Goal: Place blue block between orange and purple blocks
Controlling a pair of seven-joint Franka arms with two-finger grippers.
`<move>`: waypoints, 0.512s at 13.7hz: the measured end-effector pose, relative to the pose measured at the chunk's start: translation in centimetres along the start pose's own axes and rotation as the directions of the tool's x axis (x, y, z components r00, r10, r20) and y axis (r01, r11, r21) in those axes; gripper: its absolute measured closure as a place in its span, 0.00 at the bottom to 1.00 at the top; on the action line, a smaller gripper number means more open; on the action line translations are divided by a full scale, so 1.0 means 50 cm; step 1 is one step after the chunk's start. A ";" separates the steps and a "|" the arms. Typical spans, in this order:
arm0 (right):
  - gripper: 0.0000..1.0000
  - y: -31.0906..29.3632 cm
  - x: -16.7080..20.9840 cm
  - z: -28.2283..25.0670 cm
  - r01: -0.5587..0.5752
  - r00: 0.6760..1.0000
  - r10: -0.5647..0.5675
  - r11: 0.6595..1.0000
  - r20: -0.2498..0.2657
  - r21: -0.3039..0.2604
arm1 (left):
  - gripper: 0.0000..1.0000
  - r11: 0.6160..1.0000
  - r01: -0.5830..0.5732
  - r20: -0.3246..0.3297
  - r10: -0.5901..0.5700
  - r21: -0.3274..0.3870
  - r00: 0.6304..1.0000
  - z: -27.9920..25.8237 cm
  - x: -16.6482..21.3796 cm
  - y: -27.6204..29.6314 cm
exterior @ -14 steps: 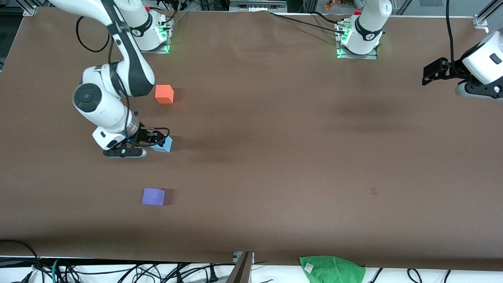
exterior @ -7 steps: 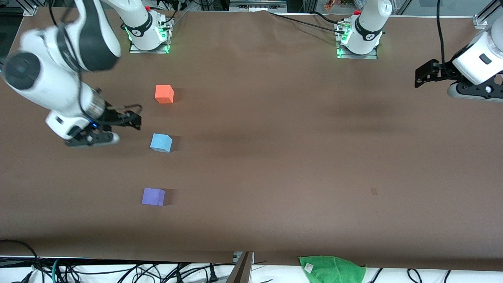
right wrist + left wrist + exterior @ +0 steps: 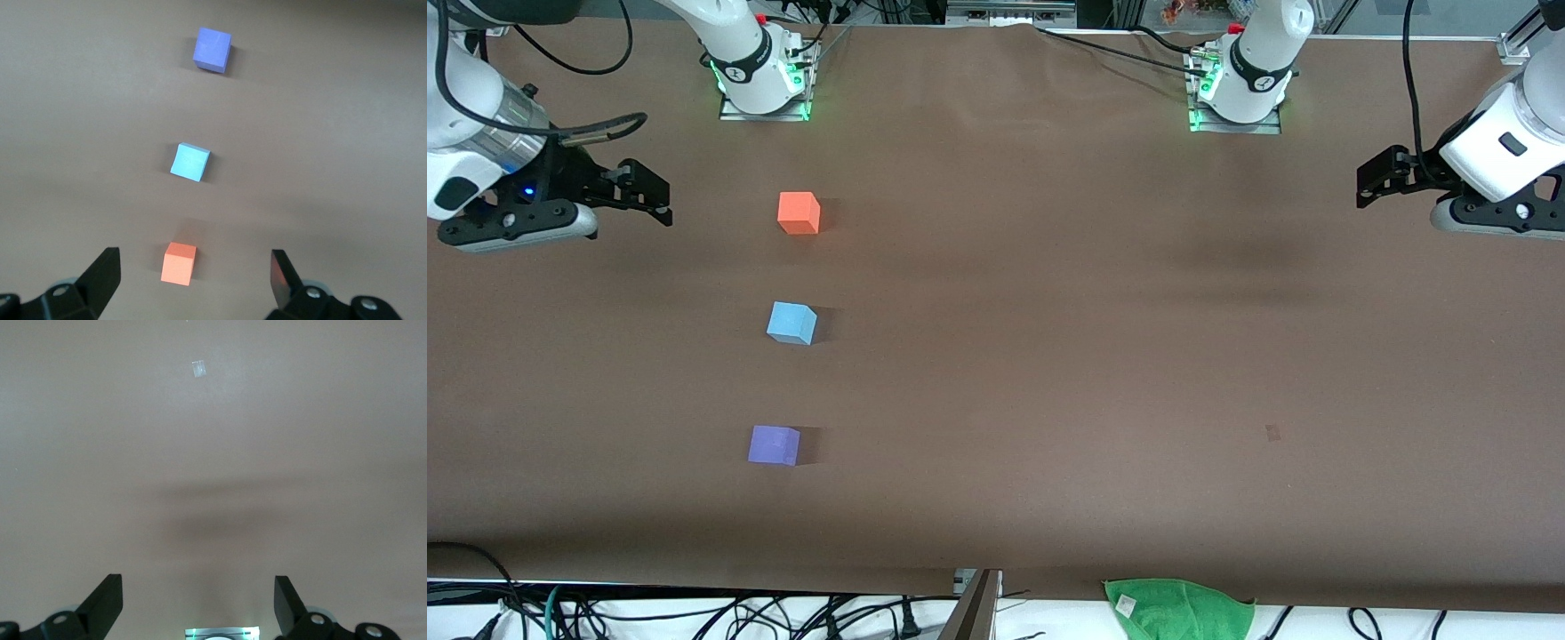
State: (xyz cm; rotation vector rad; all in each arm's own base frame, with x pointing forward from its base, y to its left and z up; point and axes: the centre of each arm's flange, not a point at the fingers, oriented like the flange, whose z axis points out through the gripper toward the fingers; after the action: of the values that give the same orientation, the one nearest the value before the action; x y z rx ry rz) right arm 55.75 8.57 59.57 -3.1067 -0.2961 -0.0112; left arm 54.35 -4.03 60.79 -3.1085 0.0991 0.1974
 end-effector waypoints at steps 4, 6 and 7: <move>0.00 -0.001 0.016 -0.013 0.001 1.000 -0.001 1.000 -0.016 -0.010 | 0.00 1.000 0.015 0.001 -0.015 -0.002 1.000 0.001 0.001 -0.015; 0.00 -0.001 0.018 -0.018 0.001 1.000 -0.002 1.000 -0.018 -0.011 | 0.00 1.000 0.015 0.001 -0.015 -0.002 1.000 0.001 0.001 -0.015; 0.00 -0.001 0.017 -0.017 0.001 1.000 -0.002 1.000 -0.013 -0.011 | 0.00 1.000 0.016 0.001 -0.016 -0.002 1.000 0.001 0.001 -0.016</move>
State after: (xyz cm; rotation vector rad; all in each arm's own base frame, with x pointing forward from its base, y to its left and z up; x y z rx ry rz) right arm 56.59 8.77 60.42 -3.1159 -0.2990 -0.0335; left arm 54.43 -3.25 60.75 -3.1099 0.0745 0.1981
